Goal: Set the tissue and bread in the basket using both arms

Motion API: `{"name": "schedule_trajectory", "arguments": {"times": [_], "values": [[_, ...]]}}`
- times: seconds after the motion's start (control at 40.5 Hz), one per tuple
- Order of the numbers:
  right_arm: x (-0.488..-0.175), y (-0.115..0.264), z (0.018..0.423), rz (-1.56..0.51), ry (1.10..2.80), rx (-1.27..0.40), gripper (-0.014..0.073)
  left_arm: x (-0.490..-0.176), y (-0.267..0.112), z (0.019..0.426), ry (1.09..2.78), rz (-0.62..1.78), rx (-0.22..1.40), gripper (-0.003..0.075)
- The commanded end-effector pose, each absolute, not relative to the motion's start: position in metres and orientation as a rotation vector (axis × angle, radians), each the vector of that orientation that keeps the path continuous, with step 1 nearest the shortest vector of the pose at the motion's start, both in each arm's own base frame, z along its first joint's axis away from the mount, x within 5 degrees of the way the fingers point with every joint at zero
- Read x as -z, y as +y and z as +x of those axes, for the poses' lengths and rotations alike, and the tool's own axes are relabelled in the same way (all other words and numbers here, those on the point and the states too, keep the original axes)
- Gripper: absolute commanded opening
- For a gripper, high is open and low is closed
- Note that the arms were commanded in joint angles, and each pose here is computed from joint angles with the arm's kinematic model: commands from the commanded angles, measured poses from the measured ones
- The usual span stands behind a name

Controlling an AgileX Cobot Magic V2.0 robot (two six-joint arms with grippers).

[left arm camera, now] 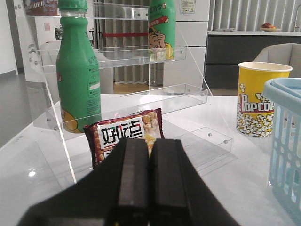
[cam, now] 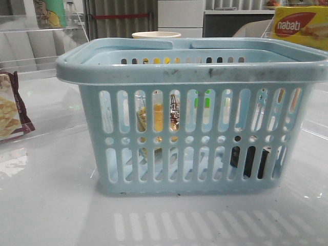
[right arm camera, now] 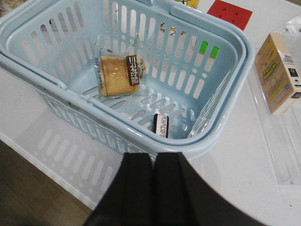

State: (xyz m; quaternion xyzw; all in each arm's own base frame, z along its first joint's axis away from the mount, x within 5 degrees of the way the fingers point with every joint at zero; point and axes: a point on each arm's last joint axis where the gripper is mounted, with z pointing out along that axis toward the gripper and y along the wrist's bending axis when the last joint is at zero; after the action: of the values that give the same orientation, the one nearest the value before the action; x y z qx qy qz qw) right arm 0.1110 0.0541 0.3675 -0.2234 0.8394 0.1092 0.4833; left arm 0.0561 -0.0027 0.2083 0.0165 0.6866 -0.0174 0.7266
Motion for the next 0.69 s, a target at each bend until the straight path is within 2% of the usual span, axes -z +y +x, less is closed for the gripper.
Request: {"name": "schedule_trajectory", "arguments": {"times": [0.0,0.494,0.667], "values": [[-0.382,0.054,0.112,-0.526,1.942,-0.264,0.0055,-0.218,-0.003,0.053,1.398,0.028,0.06,0.0091],[-0.379,0.052,0.11,-0.519,1.929,-0.252,0.0055,-0.218,-0.003,0.053,1.398,0.028,0.06,0.0091],[-0.361,0.032,0.102,-0.309,1.763,-0.198,0.0055,-0.218,-0.003,0.053,1.398,0.028,0.06,0.0091]]}}
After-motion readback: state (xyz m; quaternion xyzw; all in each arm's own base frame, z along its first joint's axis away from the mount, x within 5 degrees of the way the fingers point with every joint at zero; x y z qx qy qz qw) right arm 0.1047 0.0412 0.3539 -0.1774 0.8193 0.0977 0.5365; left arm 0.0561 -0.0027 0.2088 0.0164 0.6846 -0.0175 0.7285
